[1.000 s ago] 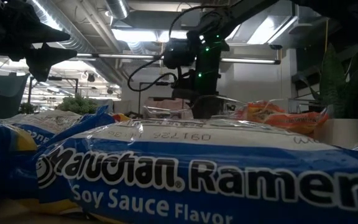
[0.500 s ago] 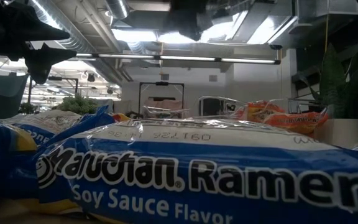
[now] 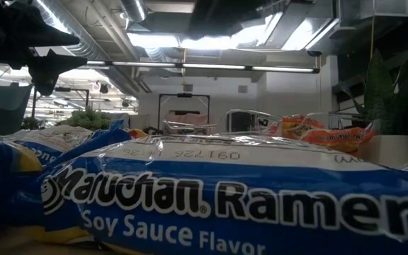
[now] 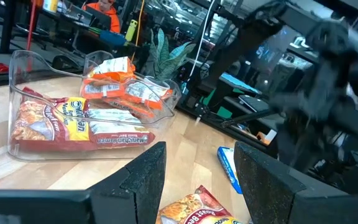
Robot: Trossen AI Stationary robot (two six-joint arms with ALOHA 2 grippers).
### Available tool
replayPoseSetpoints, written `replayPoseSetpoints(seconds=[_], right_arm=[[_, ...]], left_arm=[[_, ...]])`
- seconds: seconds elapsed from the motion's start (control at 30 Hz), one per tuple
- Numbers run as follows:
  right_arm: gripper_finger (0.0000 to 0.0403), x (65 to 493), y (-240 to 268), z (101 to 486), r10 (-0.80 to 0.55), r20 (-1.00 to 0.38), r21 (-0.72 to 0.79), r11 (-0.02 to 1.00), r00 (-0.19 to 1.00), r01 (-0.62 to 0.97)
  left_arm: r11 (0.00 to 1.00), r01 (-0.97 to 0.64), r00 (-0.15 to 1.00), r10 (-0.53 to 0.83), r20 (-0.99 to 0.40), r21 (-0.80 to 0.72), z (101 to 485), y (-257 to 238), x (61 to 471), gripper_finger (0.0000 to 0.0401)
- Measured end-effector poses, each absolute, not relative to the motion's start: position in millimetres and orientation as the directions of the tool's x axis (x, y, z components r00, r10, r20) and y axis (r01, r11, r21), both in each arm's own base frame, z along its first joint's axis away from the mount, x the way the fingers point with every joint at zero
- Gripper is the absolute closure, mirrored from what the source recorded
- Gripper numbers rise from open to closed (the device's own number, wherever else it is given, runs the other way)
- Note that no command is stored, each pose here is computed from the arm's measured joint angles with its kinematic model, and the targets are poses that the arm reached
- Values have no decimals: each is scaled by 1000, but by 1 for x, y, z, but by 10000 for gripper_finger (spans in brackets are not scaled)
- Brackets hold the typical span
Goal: Sort Maruchan noodles
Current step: Put the red noodle pack into the left transparent bin
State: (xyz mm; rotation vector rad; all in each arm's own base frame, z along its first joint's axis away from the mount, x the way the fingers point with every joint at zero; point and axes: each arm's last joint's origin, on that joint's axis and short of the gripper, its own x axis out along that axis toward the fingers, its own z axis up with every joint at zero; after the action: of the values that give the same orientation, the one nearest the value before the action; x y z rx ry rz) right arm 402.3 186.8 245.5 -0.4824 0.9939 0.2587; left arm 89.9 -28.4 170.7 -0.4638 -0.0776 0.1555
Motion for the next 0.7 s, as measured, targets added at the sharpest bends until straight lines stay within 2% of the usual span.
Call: replayPoseSetpoints(seconds=[0.2, 0.27, 0.37, 0.53, 0.7], right_arm=[[108, 423, 185, 199, -177, -828, -409, 839, 532, -358], [75, 428, 178, 185, -239, -830, -448, 825, 504, -345], [38, 438, 166, 166, -265, -836, -450, 833, 481, -323], [14, 453, 148, 140, -320, -823, -482, 830, 469, -280], [25, 462, 137, 132, -326, -816, -477, 847, 478, -236]], left_arm=[[883, -132, 985, 167, 39, -451, 171, -28, 90, 216], [883, -132, 985, 167, 39, -451, 171, -28, 90, 216], [883, -132, 985, 168, 39, -450, 171, -28, 90, 216], [889, -134, 985, 168, 39, -438, 171, -28, 90, 216], [892, -139, 984, 172, 39, -431, 171, -28, 90, 216]])
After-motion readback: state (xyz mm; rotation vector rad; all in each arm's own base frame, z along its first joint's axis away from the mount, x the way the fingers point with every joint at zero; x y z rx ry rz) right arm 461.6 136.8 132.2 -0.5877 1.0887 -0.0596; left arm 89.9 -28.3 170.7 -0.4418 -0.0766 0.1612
